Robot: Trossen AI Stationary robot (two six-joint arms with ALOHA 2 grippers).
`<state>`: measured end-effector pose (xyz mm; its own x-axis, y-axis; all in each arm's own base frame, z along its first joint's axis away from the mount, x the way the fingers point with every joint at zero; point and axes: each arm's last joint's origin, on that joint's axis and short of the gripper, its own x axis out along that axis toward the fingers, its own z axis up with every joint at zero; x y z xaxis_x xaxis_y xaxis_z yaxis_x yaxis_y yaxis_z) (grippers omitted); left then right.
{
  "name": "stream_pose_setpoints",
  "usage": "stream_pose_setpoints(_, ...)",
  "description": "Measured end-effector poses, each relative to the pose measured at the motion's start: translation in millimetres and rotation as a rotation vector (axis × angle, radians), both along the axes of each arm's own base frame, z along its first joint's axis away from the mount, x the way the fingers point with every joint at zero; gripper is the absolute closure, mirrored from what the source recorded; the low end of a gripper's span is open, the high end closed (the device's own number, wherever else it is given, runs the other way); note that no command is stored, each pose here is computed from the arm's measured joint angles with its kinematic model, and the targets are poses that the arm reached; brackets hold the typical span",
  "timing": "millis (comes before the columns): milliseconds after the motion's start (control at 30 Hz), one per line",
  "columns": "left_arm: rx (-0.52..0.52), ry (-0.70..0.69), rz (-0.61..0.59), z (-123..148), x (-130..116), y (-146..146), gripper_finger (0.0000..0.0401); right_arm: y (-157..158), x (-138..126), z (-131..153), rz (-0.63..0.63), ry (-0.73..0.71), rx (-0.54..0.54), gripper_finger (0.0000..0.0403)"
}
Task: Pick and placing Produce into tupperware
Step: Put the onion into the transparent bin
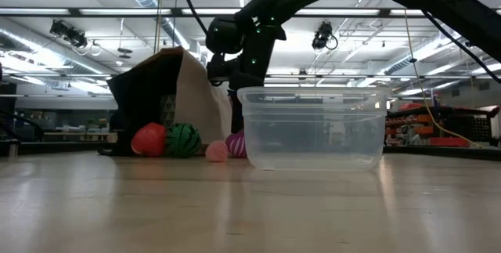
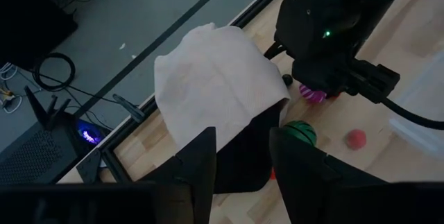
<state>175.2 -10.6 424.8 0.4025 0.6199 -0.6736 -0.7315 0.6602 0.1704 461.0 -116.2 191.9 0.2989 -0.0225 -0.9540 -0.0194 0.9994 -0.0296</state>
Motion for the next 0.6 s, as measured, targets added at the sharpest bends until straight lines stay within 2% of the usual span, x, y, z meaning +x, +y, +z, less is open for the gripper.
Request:
stream_pose_setpoints(300,0.000,0.000,0.000,0.0,0.0,0.0,0.0248,3.3,1.0,0.1,0.014,-0.002,-0.004,0.0119)
stream_pose_setpoints(600,0.000,0.000,0.000,-0.1,0.1,0.0,0.0258,2.7,1.1,0.1,-0.006,0.006,-0.041,0.0118)
